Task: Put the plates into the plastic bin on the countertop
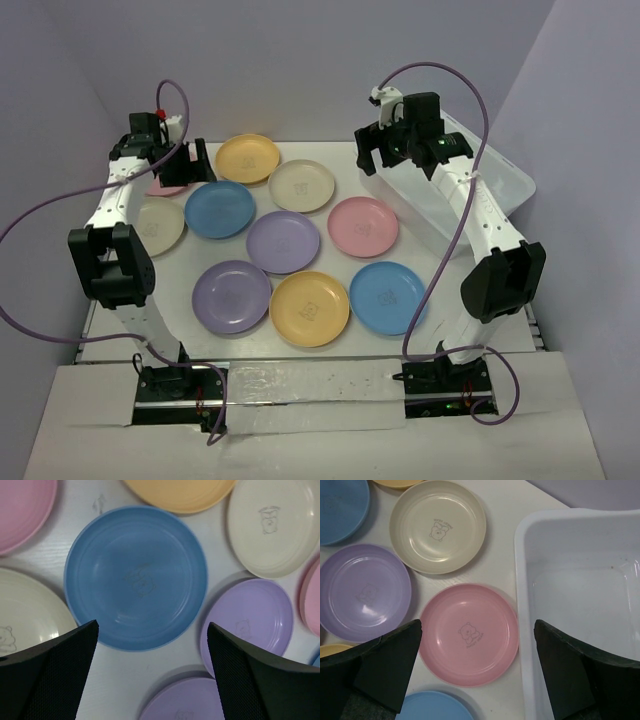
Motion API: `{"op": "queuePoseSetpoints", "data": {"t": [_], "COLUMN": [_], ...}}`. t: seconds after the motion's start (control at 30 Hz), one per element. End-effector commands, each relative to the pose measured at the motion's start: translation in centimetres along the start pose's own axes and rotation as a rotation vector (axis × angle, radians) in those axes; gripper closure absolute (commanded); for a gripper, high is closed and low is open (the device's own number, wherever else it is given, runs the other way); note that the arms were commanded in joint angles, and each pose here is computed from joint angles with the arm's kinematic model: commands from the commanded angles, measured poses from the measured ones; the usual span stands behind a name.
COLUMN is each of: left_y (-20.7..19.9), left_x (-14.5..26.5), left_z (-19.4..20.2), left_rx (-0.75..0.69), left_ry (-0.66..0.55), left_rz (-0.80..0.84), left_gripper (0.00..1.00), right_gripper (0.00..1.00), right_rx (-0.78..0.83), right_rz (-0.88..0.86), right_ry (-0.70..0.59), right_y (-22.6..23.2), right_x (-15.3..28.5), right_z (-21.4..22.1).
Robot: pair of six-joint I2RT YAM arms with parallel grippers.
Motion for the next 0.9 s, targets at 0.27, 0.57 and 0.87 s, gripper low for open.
{"op": "queuePoseSetpoints", "data": {"t": [0.27,0.57,0.87], "left_y": [11.5,13.7,15.7], "left_x": [3.1,5.6,4.5], "left_z": [7.8,15.0,17.0], "left_rx": [0.363,0.564,0.63], "left_ry": [0.067,0.13,0.17], "left_rz": [-0.376,-0.459,-0.501], "left_gripper": [0.14,0.16,0.2], "right_gripper": [0.0,0.0,0.0], "right_rx": [0.035,0.016,0.008], "right_rz": [0.002,0.015,0.02], "right_ry": [-0.033,-0.036,-0.034], "right_y": [0.8,0.6,0.5], "right_x": [1.3,1.1,0.7], "right_z": [-0.8,-0.8,-1.0]}}
Point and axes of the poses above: each gripper's point midway between its finger pads, its own x axis back along the fingers, its own y axis along the line the jaws close on, z = x × y, the point moved 2 cm from there along x, back along the fingers, and after that the axes turned 13 degrees about -x, right-handed, at the moved point
